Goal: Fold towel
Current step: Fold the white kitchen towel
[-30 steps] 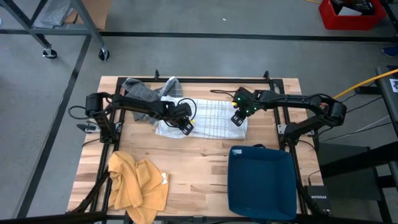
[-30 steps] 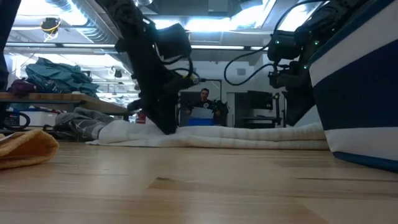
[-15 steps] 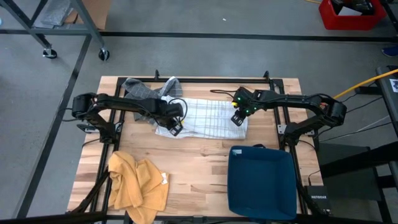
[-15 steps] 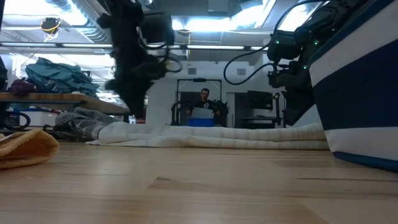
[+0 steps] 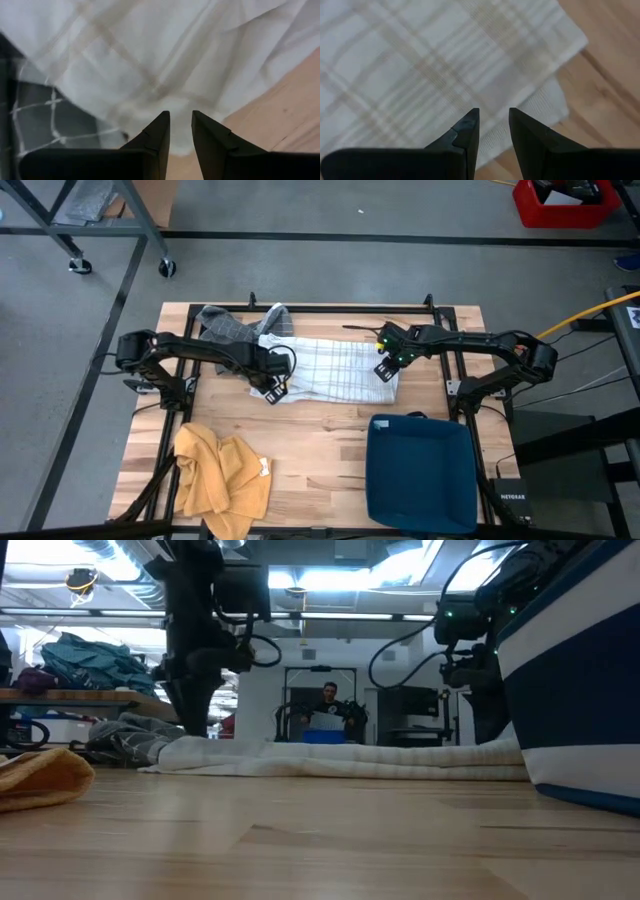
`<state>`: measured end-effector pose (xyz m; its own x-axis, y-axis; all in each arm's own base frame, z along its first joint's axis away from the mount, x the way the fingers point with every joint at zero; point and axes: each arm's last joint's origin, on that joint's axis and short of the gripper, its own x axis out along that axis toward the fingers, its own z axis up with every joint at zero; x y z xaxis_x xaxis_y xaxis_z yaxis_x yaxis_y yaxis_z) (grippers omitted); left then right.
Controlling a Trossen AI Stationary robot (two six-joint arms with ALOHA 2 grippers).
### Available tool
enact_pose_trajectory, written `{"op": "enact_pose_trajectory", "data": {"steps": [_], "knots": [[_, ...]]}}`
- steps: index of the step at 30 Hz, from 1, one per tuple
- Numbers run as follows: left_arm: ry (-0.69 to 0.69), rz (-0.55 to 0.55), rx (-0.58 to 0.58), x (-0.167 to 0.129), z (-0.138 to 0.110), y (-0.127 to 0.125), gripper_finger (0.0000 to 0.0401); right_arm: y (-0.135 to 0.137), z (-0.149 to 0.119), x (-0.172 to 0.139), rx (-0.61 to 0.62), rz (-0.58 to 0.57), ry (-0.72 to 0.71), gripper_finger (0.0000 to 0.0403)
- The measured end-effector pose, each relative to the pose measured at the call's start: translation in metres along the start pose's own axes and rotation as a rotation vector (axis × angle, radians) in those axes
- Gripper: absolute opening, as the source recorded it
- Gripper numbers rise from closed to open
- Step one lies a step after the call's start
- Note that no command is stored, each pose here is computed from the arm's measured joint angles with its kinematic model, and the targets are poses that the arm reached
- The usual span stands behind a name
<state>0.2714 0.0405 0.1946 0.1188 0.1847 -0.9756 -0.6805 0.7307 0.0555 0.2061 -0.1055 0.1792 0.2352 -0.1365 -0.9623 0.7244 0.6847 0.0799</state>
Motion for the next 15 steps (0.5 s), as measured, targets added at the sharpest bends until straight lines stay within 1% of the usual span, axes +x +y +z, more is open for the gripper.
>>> {"op": "enact_pose_trajectory", "data": {"steps": [4,8,12,15], "knots": [[-0.034,0.007,-0.004,0.008,0.005,-0.004,0.0072,0.001,-0.001,0.0,0.062,0.027,0.016,0.011],[-0.032,0.019,0.019,0.015,0.007,-0.007,0.0072,0.001,-0.002,0.001,0.089,0.028,0.019,0.011],[-0.003,0.033,0.032,0.024,0.007,-0.009,0.0072,-0.002,-0.008,0.008,0.091,0.004,0.025,0.011],[0.016,0.03,0.045,0.028,0.005,-0.013,0.0072,-0.005,-0.014,0.015,0.12,-0.022,0.02,0.011]]}}
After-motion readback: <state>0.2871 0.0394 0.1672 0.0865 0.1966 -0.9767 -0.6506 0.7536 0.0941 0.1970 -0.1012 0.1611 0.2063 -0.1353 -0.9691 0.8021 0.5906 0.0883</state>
